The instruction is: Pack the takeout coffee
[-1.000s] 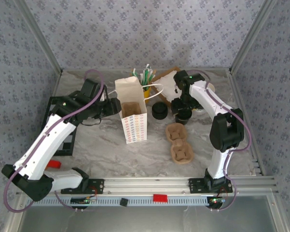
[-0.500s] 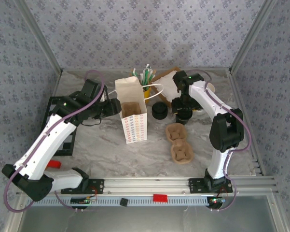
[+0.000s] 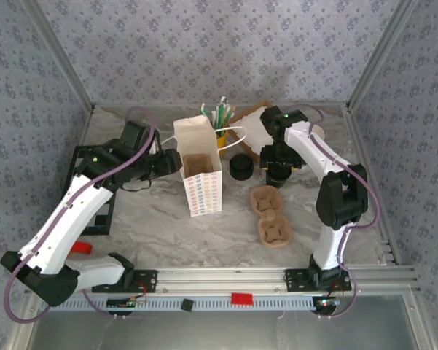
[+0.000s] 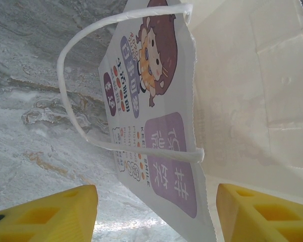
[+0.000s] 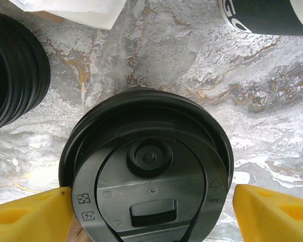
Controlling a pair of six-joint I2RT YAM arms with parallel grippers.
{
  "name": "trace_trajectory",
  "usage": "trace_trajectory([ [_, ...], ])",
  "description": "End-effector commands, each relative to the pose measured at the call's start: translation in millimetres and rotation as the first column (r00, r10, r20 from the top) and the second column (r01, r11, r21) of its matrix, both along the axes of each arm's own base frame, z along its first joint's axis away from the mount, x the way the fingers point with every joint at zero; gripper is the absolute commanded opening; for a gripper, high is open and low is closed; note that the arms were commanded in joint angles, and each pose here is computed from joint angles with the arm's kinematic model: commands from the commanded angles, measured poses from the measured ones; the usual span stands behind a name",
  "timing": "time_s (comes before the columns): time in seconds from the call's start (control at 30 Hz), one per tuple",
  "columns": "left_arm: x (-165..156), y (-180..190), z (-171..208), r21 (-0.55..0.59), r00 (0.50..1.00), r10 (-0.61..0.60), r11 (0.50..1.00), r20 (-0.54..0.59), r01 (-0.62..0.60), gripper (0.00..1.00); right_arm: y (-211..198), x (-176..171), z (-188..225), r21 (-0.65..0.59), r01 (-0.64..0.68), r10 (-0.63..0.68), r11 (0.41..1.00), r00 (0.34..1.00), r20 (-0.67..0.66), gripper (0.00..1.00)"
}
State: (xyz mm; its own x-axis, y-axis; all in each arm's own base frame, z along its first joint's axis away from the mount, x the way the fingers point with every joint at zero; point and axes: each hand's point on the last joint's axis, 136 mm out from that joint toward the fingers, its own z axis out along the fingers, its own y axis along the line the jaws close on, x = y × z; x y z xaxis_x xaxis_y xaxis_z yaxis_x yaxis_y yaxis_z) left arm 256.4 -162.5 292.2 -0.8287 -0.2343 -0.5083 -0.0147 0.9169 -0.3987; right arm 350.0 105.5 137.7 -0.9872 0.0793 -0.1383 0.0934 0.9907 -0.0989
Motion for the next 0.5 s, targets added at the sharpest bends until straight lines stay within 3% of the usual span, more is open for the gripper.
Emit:
trace_trajectory([
  [0.0, 1.6, 1.8, 9.4, -0.012, 0.999, -0.002, 1.000, 0.038, 0.003, 0.63, -5.1, -1.4, 12.6, 0.012, 0.070, -0.071, 0.997, 0.997, 0.017, 0.83],
  [0.47, 1.2, 1.4, 10.2, -0.019, 0.999, -0.002, 1.000, 0.039, 0.003, 0.63, -7.2, -1.1, -0.8, 0.035, 0.085, -0.085, 0.996, 0.996, -0.004, 0.84],
])
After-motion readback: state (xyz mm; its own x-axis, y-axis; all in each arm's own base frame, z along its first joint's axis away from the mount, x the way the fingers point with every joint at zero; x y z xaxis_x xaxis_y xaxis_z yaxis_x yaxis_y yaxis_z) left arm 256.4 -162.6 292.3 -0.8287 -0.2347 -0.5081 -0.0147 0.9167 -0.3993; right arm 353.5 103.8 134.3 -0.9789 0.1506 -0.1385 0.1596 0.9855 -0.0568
